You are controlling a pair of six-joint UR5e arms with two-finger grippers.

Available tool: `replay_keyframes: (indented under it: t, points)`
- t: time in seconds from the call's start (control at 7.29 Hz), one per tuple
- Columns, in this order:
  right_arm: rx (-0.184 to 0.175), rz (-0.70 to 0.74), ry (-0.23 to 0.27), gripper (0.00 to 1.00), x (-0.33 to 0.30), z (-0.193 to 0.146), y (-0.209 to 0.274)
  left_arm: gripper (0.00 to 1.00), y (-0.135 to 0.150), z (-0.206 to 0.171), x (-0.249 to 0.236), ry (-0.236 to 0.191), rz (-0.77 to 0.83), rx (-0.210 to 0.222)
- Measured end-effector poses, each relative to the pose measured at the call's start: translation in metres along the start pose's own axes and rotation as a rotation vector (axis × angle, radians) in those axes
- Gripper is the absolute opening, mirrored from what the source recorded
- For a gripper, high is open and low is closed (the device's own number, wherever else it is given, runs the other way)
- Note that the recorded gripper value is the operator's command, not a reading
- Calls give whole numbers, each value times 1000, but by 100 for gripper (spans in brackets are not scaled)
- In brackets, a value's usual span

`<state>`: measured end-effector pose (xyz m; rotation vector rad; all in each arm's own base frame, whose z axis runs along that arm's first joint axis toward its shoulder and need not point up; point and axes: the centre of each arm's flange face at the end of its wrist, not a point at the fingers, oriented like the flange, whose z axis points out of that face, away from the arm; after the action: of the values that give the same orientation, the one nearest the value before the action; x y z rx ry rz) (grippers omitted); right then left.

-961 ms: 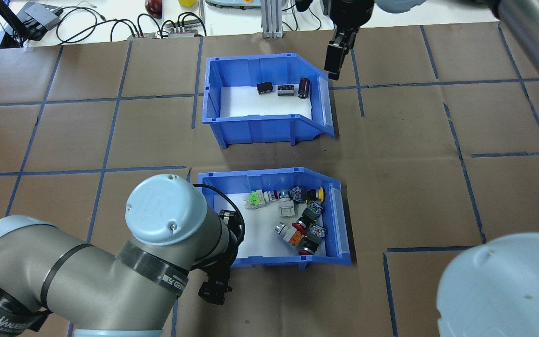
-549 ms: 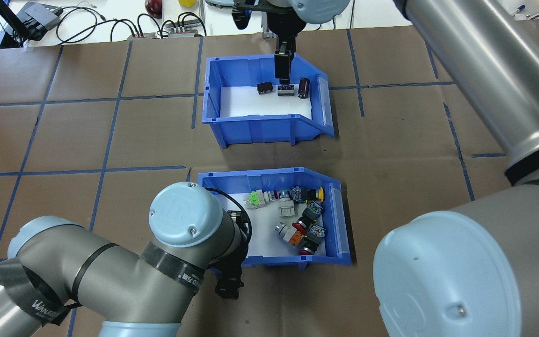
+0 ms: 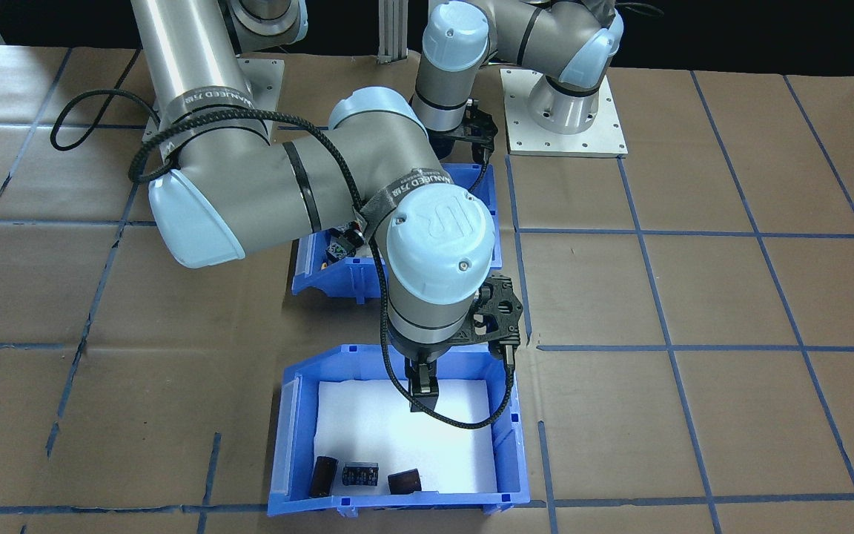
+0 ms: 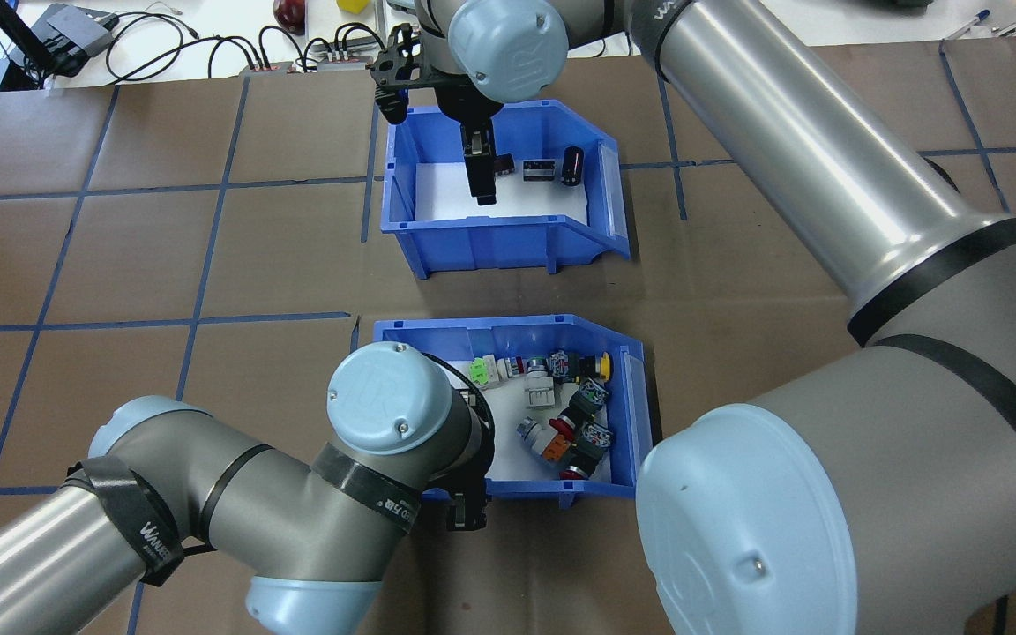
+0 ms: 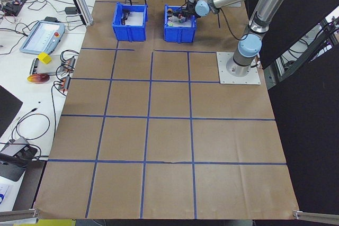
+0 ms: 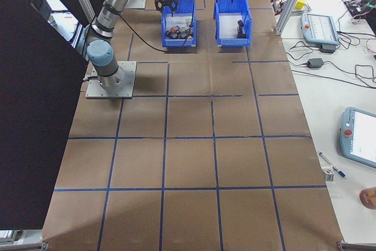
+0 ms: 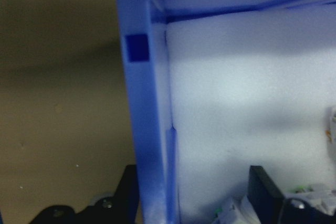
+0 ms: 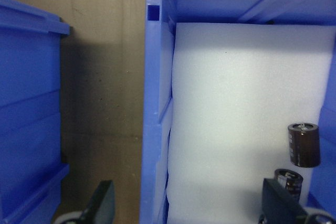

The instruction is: Place button box in front

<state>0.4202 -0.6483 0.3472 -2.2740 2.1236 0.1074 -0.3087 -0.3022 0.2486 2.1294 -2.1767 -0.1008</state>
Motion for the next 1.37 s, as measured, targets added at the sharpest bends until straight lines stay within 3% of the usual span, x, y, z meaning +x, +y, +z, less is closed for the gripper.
replay_keyframes:
  t: [0.27,0.55,0.69,0.82,0.96,1.1,1.37]
  points:
    - [-12,-5,-26,100,0,27,-11,0,2,4,0,2,-5,-2]
    - [-12,30,1,99,-1,62,-12,0,-1,-18,0,43,-7,-9]
    - [-7,57,15,72,-4,77,-11,0,-9,-33,-1,52,-11,-8]
    - [-4,77,25,30,-7,83,-10,0,-22,-46,-2,47,-15,-1]
    - [-5,86,33,10,-8,84,-10,0,-37,-59,-2,35,-14,7]
    - [-7,89,39,5,-8,83,-9,0,-53,-70,-2,22,-5,15]
    - [-1,92,58,3,-7,74,-9,0,-83,-88,-2,0,21,26]
